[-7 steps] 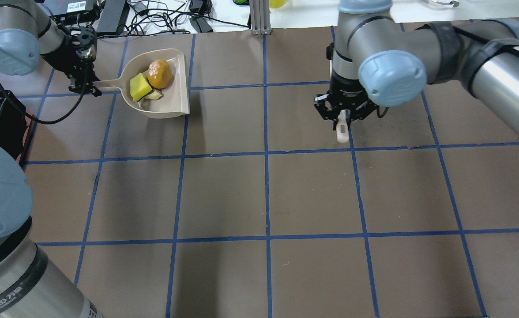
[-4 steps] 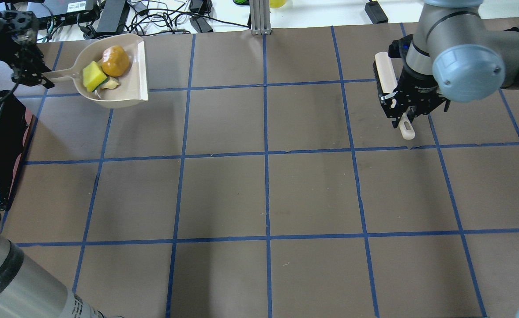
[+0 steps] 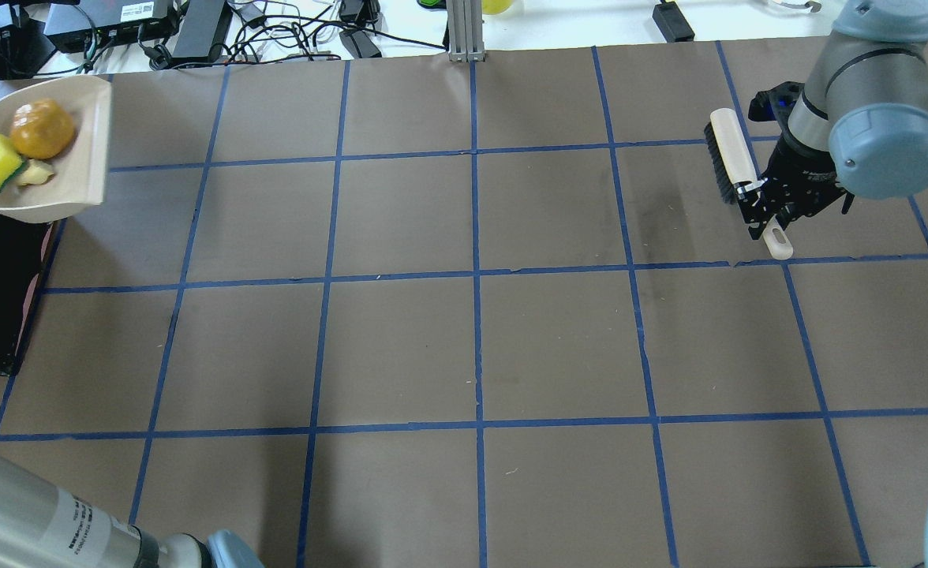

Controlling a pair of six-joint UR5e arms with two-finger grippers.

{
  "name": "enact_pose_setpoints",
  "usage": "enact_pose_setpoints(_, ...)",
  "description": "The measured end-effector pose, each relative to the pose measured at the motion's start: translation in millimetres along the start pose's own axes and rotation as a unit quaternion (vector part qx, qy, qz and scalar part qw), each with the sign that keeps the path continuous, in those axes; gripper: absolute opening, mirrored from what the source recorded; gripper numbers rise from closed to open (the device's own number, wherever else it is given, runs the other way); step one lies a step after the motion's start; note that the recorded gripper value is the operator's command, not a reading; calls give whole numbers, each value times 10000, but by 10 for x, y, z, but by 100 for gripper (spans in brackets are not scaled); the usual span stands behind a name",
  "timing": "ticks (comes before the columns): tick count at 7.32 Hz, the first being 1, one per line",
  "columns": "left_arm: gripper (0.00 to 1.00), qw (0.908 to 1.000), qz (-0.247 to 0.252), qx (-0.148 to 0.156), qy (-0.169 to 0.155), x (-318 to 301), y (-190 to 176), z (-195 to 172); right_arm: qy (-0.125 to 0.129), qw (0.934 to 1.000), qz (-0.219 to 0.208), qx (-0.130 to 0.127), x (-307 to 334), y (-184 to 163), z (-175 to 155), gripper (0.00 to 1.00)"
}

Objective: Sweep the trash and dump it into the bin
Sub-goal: 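Tilt the dustpan over the black bin with the left gripper to dump the items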

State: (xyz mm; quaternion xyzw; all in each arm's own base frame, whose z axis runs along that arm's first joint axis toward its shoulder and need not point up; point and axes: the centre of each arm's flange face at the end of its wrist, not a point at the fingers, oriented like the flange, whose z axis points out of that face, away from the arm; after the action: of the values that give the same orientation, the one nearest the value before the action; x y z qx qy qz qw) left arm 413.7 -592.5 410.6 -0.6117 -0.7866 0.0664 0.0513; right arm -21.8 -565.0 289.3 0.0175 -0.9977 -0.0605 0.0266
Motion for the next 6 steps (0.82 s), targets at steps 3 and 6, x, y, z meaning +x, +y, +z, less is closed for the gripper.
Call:
enact_pose_setpoints(3, 0, 9990, 38, -398, -177, 469, 1301, -432, -22, 9996, 243, -145, 351, -72, 297, 0)
enact_pose_setpoints(6, 0, 9920, 125, -1255, 105, 556, 1986, -371, -47, 9993, 272, -235, 424, -72, 401, 0)
